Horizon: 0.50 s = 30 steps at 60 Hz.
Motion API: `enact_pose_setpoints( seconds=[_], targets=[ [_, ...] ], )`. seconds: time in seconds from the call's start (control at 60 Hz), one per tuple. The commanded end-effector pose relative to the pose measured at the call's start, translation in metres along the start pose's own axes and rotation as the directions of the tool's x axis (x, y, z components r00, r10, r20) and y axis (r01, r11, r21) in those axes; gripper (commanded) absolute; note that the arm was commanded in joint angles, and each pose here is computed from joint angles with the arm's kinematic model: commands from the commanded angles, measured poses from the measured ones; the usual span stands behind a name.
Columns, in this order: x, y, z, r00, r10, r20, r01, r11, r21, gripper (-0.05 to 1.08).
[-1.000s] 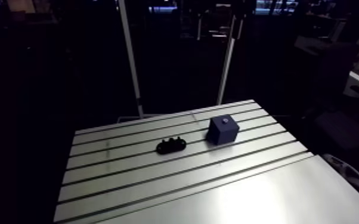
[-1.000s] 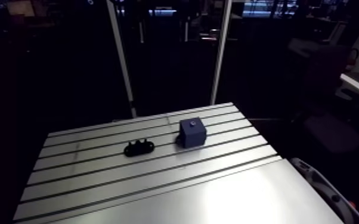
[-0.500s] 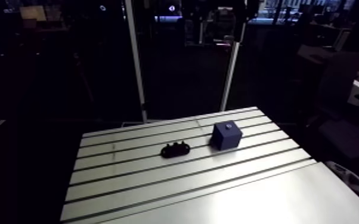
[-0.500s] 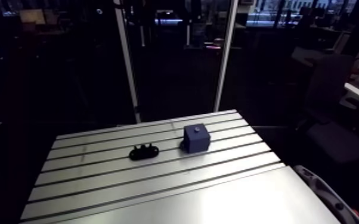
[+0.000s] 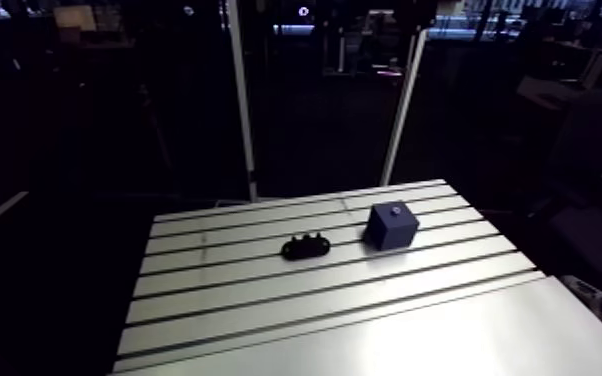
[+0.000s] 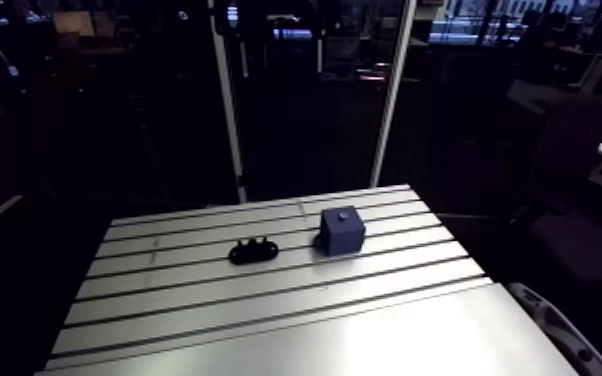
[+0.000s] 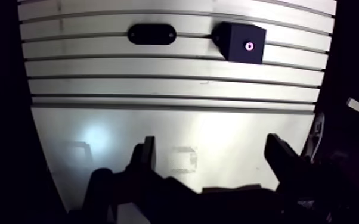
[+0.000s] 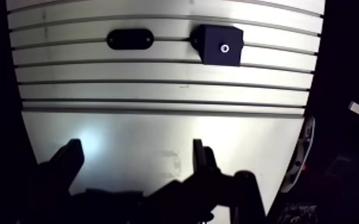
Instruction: Pick up the M10 bolt and insert it into the hole until fully seated.
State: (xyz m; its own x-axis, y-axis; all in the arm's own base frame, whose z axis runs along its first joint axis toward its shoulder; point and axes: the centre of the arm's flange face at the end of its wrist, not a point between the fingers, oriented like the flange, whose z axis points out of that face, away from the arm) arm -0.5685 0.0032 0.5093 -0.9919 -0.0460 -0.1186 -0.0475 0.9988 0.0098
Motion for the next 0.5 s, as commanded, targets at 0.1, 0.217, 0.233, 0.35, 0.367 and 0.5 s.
enact_pose_setpoints(
  seconds=[0.1,0.217,0.233,0.35,0.367,0.5],
  targets=[
    [-0.022,-0.007,0.007,0.998,0.003,-0.062,-0.005,1.0,-0.022,0.01],
    [-0.033,-0.01,0.008,0.998,0.006,-0.06,-0.007,1.0,-0.021,0.01],
    [-0.033,-0.01,0.008,0.998,0.006,-0.06,-0.007,1.0,-0.021,0.01],
    [-0.035,-0.011,0.005,0.998,0.006,-0.057,-0.007,1.0,-0.014,0.01],
    [-0.036,-0.012,0.005,0.999,0.006,-0.052,-0.007,1.0,-0.013,0.01],
    [-0.041,-0.014,0.002,0.999,0.005,-0.04,-0.006,1.0,-0.01,0.01]
  ],
)
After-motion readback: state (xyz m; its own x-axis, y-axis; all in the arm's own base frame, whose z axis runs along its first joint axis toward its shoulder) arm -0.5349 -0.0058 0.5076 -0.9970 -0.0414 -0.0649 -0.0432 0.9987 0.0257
